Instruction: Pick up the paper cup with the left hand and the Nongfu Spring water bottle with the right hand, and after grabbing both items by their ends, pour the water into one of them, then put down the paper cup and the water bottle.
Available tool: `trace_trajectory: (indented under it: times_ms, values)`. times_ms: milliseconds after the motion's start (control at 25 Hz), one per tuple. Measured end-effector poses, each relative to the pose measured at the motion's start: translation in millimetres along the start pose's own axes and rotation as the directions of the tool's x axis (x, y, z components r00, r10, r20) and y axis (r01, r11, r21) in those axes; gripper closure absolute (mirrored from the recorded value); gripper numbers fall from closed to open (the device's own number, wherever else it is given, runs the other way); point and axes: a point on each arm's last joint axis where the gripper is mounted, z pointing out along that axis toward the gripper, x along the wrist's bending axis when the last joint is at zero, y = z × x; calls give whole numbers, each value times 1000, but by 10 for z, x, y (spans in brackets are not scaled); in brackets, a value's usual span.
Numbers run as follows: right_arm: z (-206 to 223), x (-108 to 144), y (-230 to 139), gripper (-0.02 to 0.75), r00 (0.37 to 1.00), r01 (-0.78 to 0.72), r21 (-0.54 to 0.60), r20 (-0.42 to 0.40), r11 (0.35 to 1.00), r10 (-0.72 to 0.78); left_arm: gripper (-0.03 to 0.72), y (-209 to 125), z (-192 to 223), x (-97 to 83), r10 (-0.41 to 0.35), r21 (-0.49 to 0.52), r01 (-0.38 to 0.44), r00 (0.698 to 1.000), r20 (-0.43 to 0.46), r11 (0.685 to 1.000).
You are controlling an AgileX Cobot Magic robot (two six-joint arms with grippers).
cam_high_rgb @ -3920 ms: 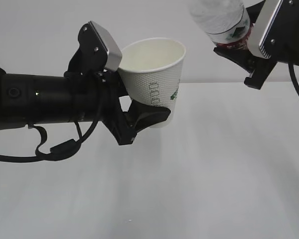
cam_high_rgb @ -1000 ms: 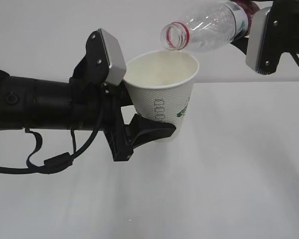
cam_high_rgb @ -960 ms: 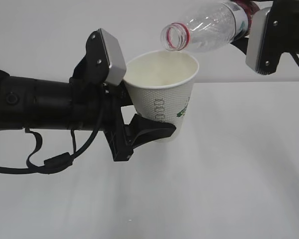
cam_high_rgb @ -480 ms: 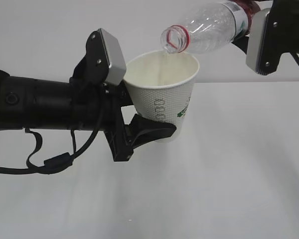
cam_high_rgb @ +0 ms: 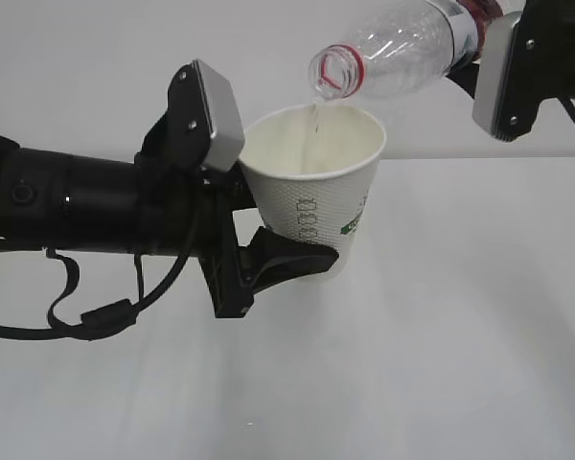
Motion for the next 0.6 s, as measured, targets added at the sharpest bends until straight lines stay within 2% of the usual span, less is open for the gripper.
trace_trajectory:
  times_ms: [600]
  values:
    - [0,-3,0,220,1000,3,0,3,1000,-3,179,-3,0,-4,-2,3,2,1000,5,1000]
